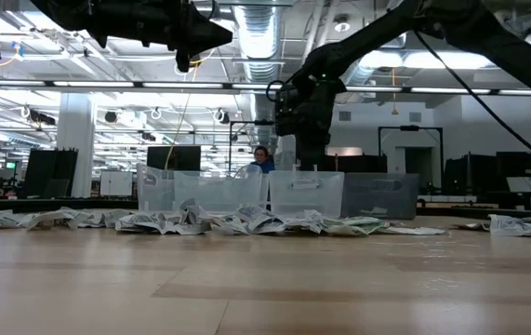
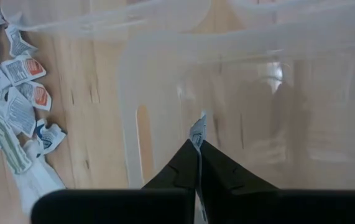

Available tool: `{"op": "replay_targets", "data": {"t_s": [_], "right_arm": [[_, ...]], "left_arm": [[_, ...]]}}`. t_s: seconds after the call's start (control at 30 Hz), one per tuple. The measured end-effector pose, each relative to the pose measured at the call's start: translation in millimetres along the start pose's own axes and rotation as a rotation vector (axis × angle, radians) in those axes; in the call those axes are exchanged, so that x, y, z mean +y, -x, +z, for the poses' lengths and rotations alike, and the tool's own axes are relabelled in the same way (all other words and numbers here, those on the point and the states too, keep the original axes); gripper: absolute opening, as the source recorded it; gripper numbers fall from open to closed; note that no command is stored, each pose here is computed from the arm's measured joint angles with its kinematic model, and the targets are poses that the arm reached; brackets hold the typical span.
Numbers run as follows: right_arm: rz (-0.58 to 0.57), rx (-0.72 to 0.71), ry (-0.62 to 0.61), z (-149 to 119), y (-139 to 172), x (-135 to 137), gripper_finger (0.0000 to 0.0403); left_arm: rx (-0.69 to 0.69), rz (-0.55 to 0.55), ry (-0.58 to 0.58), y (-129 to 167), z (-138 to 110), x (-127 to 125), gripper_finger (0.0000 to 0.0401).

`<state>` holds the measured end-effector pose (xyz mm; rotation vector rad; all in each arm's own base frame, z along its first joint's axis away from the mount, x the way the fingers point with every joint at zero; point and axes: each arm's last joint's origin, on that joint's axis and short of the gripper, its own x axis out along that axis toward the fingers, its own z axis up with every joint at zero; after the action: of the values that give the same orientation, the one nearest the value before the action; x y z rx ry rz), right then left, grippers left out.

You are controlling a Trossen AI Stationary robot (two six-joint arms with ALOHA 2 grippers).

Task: Pick & Place First Aid Supplies
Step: Put the alcohol pad into the top right transparent bin, then put the ointment pack into the top left transparent bin

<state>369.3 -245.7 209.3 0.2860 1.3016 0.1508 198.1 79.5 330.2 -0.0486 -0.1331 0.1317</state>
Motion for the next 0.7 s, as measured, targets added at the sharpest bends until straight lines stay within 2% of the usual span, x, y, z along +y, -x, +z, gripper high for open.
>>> {"op": "replay_targets", "data": {"t_s": [0.27,0.43,0.7], "right_arm": [[-0.007,0.002,0.012,2.5,-1.8,3.5,0.0036],[-0.063,0.016,0.022,4.0,-2.5,3.0,0.0053],[-0.102,0.023,0.027,4.7,-2.4,1.6,0.0056]], "left_arm": [[0.002,0.000,0.000,0.0,-0.2,0.0,0.0035],[0.004,0.000,0.001,0.0,-0.4,0.0,0.0035],[0.004,0.000,-0.003,0.0,-0.4,0.0,0.0035]]}}
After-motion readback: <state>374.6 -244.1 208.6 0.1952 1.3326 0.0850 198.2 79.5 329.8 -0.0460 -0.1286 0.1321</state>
